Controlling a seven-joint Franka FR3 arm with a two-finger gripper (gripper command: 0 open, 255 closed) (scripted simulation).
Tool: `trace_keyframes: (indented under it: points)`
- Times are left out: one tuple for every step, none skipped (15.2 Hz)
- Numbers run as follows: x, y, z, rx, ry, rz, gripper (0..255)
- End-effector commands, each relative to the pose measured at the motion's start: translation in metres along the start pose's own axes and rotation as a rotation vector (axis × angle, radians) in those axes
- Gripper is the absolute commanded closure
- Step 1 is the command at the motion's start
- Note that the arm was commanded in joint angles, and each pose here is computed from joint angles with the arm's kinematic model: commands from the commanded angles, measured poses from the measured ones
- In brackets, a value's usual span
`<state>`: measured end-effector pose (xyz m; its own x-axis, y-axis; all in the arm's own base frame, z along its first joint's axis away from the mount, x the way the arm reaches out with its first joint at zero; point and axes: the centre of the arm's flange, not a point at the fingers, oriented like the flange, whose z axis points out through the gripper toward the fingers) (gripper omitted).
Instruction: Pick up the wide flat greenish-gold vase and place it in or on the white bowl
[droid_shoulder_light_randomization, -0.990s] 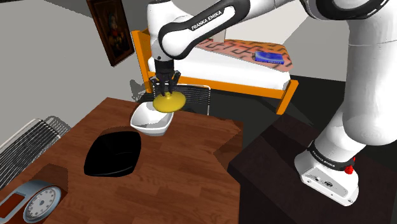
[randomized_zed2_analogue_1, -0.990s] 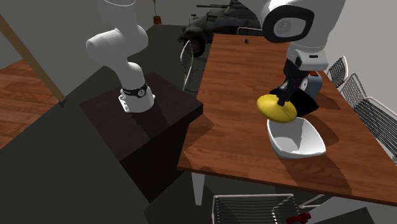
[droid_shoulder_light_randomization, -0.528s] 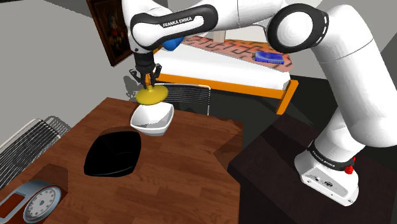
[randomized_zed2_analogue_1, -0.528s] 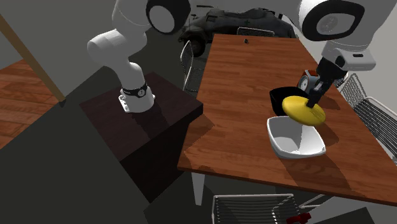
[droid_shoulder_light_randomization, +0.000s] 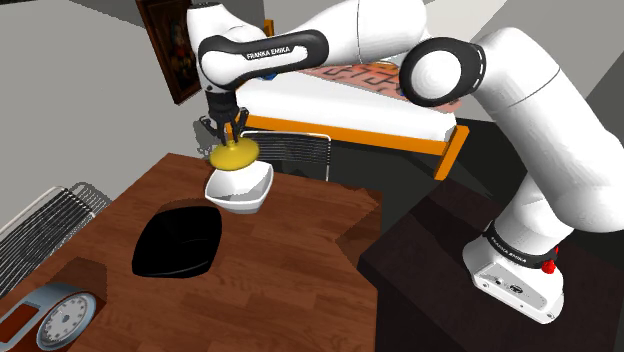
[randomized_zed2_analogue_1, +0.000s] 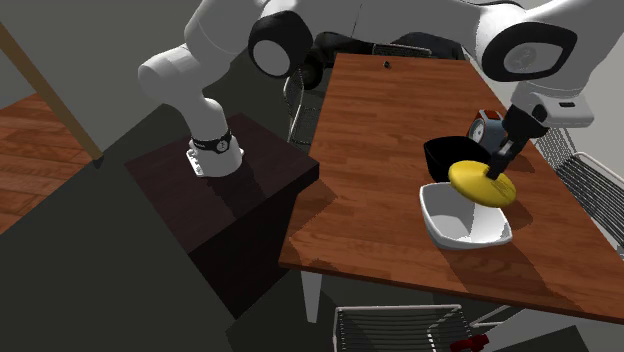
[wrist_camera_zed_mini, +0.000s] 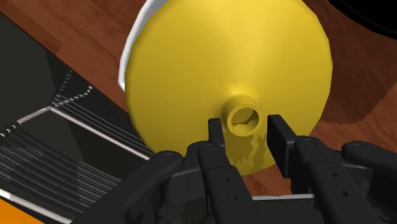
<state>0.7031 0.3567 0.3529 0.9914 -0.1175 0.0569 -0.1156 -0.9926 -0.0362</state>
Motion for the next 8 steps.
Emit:
trace_keyframes:
  points:
    - [0.000,0.000,0.011,0.001,0.001,0.000,255]
    - [0.000,0.000,0.016,0.001,0.001,0.000,255]
    - [-0.001,0.000,0.021,0.001,0.001,0.000,255]
    - [-0.001,0.001,0.027,0.001,0.001,0.000,255]
    - [-0.001,0.001,0.032,0.001,0.001,0.000,255]
    - [-0.002,0.001,0.037,0.001,0.001,0.000,255]
    - [-0.002,0.001,0.043,0.001,0.001,0.000,255]
    - [-0.002,0.001,0.048,0.001,0.001,0.000,255]
